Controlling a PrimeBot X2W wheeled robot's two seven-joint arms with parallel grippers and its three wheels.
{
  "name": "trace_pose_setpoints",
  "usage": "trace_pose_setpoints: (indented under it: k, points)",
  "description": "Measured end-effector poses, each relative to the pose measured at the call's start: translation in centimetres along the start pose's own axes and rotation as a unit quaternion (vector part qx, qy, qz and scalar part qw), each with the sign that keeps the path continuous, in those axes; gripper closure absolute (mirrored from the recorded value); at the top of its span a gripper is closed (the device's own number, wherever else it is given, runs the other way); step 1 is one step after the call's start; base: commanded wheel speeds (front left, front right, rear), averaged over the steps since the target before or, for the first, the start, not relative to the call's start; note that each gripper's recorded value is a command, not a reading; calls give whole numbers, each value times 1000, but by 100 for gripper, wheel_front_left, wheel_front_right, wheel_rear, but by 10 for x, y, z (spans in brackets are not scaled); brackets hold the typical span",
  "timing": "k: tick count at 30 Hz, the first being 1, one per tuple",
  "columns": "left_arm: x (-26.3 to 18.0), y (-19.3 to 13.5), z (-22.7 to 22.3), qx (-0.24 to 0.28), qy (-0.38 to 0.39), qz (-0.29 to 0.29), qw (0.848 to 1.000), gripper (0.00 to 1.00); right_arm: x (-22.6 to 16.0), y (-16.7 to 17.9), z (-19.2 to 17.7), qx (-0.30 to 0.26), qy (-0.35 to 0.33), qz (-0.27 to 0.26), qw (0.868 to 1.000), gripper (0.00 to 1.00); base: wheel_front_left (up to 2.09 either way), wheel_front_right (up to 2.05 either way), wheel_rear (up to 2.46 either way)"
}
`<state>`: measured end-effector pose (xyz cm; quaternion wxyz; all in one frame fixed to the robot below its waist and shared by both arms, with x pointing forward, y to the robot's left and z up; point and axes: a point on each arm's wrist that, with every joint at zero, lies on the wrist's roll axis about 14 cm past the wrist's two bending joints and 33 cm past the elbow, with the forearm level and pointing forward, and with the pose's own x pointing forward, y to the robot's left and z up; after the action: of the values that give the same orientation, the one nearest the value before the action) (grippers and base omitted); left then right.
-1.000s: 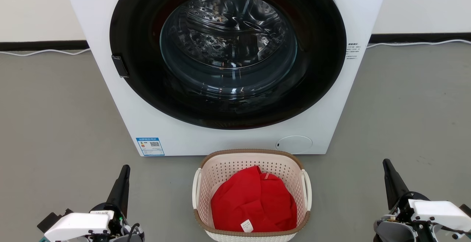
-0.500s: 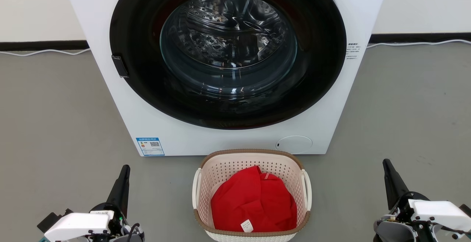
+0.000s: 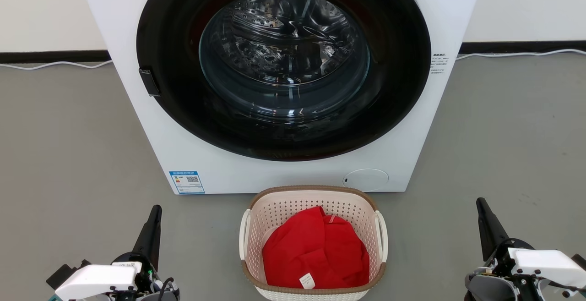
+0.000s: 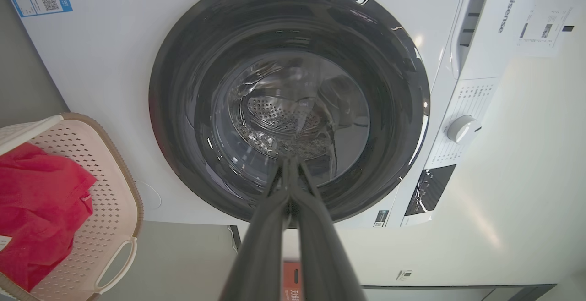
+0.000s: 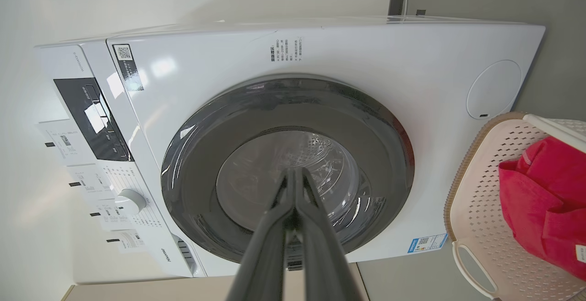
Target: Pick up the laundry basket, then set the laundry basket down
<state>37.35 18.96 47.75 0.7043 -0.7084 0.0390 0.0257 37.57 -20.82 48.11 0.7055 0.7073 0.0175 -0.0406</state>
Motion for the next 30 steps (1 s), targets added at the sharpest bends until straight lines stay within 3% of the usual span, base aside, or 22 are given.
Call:
trace_pose_setpoints:
  k: [30]
  points:
    - [0, 0, 0, 0, 0, 0, 1000, 100, 0, 0, 0, 0, 0, 0, 1000, 100, 0, 0, 0]
